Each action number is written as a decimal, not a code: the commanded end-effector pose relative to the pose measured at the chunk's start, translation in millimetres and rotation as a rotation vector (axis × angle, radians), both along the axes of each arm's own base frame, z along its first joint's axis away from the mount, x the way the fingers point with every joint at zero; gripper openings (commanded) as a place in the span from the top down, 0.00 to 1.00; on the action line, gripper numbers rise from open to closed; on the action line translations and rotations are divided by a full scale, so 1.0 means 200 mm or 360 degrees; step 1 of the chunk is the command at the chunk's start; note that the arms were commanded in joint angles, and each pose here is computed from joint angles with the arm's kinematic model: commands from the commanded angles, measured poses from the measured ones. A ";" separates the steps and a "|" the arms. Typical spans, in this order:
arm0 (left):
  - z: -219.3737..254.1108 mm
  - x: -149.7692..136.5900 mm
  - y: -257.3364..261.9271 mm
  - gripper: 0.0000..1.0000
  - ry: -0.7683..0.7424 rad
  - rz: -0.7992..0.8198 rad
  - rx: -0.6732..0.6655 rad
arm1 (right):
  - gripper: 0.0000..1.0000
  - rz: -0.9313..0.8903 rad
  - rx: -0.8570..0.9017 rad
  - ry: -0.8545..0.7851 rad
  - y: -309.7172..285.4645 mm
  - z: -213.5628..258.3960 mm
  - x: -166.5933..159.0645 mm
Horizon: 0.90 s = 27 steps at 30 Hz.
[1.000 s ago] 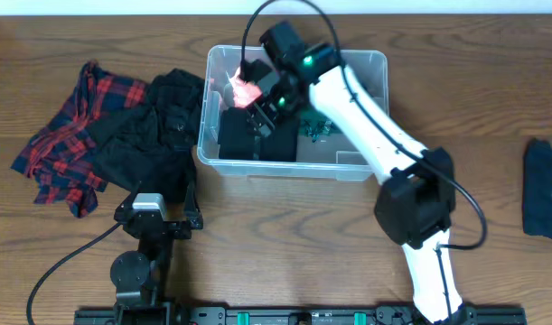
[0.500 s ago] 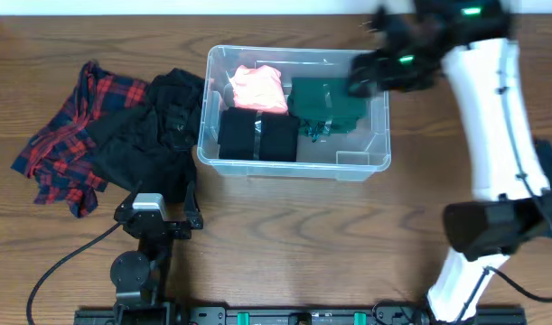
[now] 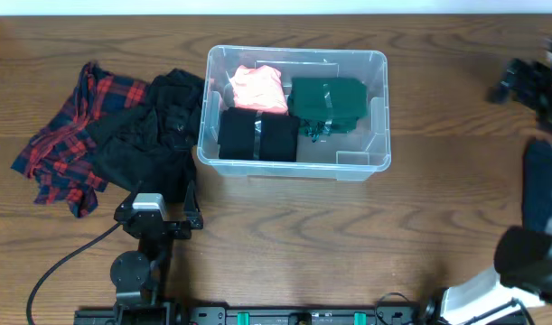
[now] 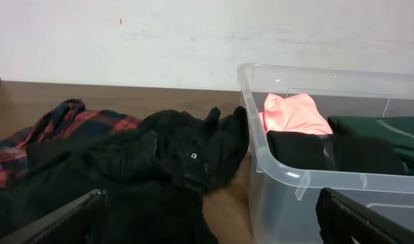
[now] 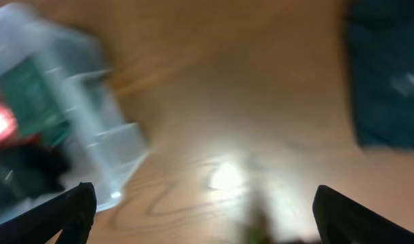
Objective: Pack container
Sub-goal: 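Move the right gripper to the navy folded cloth at right edge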
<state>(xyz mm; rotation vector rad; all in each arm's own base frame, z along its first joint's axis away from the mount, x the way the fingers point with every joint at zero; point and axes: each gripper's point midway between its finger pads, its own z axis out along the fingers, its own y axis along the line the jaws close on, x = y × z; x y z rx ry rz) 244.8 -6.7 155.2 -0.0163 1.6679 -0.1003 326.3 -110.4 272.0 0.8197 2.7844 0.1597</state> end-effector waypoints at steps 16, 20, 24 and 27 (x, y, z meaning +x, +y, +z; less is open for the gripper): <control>-0.08 0.00 -0.01 0.02 0.0072 -0.0015 -0.0001 | 0.01 -0.1218 0.0044 0.0274 -0.68 -0.78 -0.67; -0.08 0.00 -0.01 0.02 0.0072 -0.0014 -0.0001 | 0.01 -0.1308 0.0019 0.0287 -0.72 -0.89 -0.74; -0.08 0.00 -0.01 0.02 0.0072 -0.0014 0.0000 | 0.01 -0.1357 -0.0051 0.0269 -0.79 -0.94 -0.79; -0.08 0.00 -0.01 0.02 0.0072 -0.0015 -0.0001 | 0.01 -0.1359 -0.0075 0.0205 -0.83 -0.98 -0.79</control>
